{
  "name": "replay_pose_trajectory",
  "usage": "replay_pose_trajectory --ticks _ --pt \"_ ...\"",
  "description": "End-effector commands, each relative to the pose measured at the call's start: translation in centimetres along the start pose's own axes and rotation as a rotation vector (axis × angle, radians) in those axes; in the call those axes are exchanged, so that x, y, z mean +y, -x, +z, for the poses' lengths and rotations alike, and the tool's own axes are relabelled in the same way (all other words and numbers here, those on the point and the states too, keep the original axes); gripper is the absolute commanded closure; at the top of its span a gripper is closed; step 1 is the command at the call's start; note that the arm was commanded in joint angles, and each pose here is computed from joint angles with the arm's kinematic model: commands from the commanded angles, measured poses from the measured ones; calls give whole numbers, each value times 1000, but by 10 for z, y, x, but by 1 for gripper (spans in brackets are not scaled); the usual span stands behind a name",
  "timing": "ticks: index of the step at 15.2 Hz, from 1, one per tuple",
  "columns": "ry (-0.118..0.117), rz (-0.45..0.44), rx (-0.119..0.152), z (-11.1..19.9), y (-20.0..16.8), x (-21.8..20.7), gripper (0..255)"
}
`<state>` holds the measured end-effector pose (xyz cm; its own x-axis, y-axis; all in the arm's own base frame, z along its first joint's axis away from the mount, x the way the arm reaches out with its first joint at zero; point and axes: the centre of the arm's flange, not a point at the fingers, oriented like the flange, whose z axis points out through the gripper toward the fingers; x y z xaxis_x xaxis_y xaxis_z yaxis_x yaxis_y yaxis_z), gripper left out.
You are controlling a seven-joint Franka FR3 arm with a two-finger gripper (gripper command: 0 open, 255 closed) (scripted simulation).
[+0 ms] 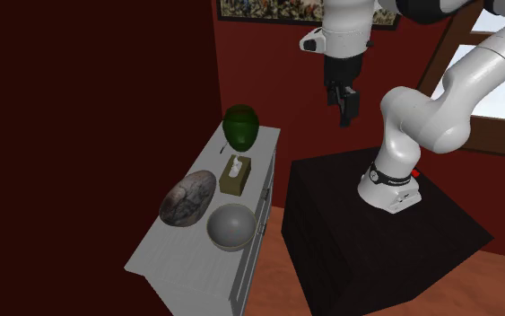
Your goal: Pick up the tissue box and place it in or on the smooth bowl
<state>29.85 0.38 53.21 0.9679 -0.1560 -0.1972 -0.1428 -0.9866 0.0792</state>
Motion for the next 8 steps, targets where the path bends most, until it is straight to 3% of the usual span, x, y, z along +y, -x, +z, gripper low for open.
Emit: replay_pose_trajectory --ticks 1,8 --pt "0 0 0 0 0 0 0" --pt "-80 160 87 65 -46 40 0"
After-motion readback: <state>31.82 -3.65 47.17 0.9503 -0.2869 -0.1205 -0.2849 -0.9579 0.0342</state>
